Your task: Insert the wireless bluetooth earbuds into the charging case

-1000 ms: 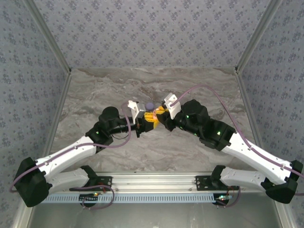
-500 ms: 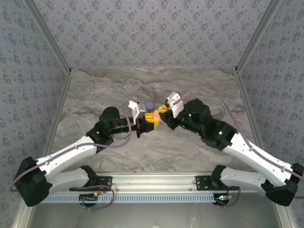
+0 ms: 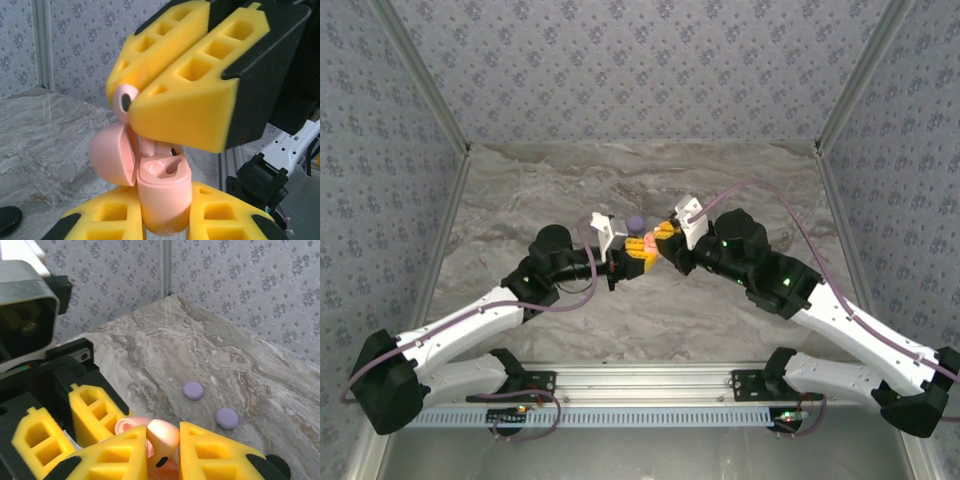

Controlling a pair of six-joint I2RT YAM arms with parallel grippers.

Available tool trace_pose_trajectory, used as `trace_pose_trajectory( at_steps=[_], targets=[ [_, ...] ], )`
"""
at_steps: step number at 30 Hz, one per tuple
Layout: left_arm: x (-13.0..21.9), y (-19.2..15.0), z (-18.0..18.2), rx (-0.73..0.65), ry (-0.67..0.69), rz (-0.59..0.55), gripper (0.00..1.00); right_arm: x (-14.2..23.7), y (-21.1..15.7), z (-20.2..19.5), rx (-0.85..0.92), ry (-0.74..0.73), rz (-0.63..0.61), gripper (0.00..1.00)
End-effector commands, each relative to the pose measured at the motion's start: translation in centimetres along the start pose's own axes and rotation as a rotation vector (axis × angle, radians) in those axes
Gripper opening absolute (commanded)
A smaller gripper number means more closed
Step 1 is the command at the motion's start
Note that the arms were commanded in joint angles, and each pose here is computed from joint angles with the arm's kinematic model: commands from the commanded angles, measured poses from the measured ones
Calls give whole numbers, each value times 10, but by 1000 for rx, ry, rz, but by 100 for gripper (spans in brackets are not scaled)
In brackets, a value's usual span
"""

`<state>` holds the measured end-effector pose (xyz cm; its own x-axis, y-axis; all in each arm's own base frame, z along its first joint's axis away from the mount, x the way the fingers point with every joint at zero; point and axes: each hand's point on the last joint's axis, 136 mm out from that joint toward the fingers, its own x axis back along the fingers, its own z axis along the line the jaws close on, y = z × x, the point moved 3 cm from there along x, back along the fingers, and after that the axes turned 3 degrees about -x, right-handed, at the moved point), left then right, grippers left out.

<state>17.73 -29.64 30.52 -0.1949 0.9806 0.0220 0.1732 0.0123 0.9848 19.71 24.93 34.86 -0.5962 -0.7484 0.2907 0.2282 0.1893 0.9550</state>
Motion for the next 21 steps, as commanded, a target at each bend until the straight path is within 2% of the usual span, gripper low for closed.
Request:
trace_pose_trajectory(
  at_steps=[1,15,19,21],
  targets=[
    [0,35,-7,-66,-27,-109,0,3,-5,8,-7,59,14,21],
    [1,35,-8,-67,-25,-111,0,-3,-13,9,-7,65,36,21],
    [1,34,-8,-68,-23,-110,0,0,-9,11,-12,76,30,27],
    [1,33,-7,-70,-22,-109,0,3,-3,12,-21,89,16,35]
  ],
)
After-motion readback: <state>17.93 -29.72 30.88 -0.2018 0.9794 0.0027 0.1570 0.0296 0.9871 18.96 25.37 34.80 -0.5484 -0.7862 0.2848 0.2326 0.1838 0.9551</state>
